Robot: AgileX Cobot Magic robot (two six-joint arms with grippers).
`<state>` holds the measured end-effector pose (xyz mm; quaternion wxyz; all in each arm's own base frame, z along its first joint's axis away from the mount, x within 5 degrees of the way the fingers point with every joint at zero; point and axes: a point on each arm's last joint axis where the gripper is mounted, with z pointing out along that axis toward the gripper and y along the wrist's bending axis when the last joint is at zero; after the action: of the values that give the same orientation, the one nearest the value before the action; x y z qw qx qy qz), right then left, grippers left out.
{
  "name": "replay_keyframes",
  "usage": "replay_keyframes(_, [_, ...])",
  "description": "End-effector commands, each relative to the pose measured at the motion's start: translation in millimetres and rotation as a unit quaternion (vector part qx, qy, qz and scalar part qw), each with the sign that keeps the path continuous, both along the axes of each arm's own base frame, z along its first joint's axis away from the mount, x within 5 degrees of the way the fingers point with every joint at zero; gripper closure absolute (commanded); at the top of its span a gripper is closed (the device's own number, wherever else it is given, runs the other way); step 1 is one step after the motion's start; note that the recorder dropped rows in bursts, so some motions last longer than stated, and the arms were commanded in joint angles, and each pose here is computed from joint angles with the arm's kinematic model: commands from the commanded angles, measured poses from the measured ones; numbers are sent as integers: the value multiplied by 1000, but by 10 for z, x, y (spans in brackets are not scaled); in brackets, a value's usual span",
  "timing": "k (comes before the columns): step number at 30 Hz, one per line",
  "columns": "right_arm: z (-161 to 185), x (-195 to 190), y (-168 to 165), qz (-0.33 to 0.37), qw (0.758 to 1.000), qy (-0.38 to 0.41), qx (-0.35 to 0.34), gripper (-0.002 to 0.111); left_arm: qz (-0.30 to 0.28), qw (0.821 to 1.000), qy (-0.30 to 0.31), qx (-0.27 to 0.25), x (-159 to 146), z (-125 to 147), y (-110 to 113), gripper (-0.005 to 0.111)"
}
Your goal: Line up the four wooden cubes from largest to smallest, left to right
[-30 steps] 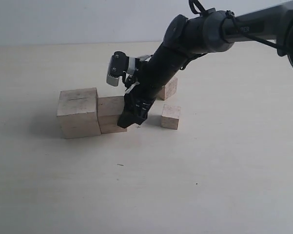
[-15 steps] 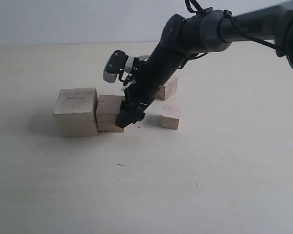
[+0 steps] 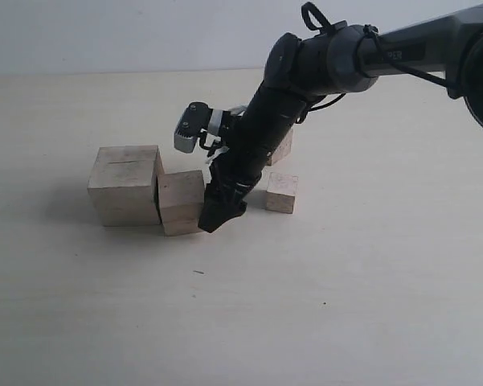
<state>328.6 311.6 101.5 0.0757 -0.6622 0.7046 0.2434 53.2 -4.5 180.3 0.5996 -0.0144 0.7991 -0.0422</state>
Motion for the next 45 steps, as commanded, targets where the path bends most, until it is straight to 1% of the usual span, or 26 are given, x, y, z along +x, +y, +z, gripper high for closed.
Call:
replay_keyframes(1, [-32,-46,-36,14,1000,12,-18,36,-3,1000,-6,-1,-1,8,-4,107])
replay_keyframes(5, [123,-25,-24,5,1000,-8,-5,36,-3,1000,-6,-1,-1,8,-4,107])
replay_keyframes(11, [424,59,-47,-60,997,-58,-6,36,-3,1000,-6,-1,-1,8,-4,107])
replay_keyframes(13, [498,68,-52,-83,995,-60,-4,36,-3,1000,-6,-1,-1,8,-4,107])
replay_keyframes(15, [542,59,-56,-88,994,-57,-3,36,-3,1000,-6,-1,-1,8,-4,107])
replay_keyframes(24, [505,7,-76,-85,996,-24,-22,36,-3,1000,-6,-1,-1,8,-4,107])
replay_keyframes(29, [482,14,-73,-98,995,-20,-24,36,-3,1000,-6,-1,-1,8,-4,107])
replay_keyframes(32, [425,15,-65,-108,994,-8,-27,36,-3,1000,-6,-1,-1,8,-4,107])
replay_keyframes(36, [280,-36,-4,-98,994,3,-38,36,-3,1000,-6,-1,-1,8,-4,107])
replay_keyframes(39, [234,-102,86,-92,995,1,-38,36,-3,1000,-6,-1,-1,8,-4,107])
replay_keyframes(45, [250,-48,220,-188,982,-23,-11,36,-3,1000,-6,-1,-1,8,-4,107])
